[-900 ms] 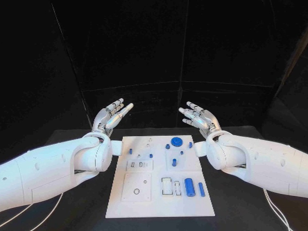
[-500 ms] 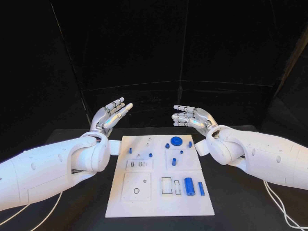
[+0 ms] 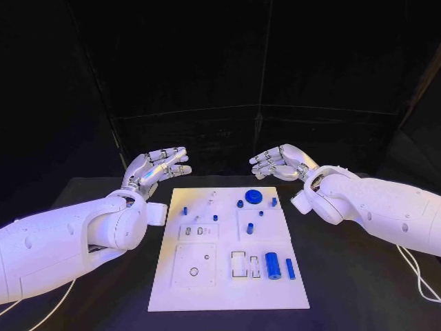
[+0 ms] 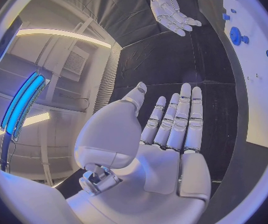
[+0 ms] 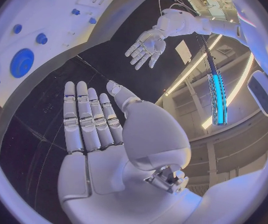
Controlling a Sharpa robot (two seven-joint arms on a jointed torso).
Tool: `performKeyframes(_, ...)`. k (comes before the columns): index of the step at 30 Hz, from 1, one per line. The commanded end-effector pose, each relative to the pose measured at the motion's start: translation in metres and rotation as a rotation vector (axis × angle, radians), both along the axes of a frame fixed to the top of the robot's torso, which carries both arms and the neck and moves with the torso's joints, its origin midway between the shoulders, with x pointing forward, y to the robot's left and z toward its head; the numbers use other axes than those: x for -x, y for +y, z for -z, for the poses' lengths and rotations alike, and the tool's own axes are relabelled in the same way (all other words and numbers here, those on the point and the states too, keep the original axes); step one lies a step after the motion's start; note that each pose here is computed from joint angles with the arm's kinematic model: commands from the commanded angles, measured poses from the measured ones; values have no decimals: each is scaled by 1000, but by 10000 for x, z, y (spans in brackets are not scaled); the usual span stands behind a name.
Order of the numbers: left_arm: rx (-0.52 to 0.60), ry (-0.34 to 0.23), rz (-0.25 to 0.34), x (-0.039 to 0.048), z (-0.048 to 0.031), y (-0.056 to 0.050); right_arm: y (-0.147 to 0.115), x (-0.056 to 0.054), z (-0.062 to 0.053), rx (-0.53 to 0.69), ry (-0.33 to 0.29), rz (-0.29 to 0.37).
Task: Assemble the parts on the task board
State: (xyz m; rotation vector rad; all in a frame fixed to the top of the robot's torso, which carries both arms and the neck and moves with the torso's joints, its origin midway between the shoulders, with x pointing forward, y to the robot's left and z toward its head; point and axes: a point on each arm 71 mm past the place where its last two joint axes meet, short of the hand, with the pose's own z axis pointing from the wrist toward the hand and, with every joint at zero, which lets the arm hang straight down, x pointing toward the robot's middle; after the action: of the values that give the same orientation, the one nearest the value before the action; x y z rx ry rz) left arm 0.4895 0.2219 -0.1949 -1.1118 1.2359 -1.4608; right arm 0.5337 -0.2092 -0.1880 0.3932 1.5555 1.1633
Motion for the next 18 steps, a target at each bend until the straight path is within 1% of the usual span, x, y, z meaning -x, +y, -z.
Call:
performKeyframes(1, 29, -20, 95, 43, -48, -71, 40, -5, -55, 165, -80, -45)
performKeyframes(3, 35, -13, 118, 83, -62, -94, 64, -10, -90, 226, -107, -52)
performKeyframes(5, 38, -6, 131, 122, -72, -115, 87, -8, -109, 286, -127, -40)
performKeyframes(9, 36, 1, 159, 218, -102, -147, 167, 14, -119, 435, -148, -30)
performKeyframes(11, 29, 0, 170, 258, -117, -159, 218, 33, -116, 521, -164, -37)
performKeyframes(15, 21, 0, 179, 288, -141, -174, 309, 60, -116, 646, -207, -49)
performKeyframes(18, 18, -5, 183, 292, -179, -185, 366, 73, -125, 709, -236, -51)
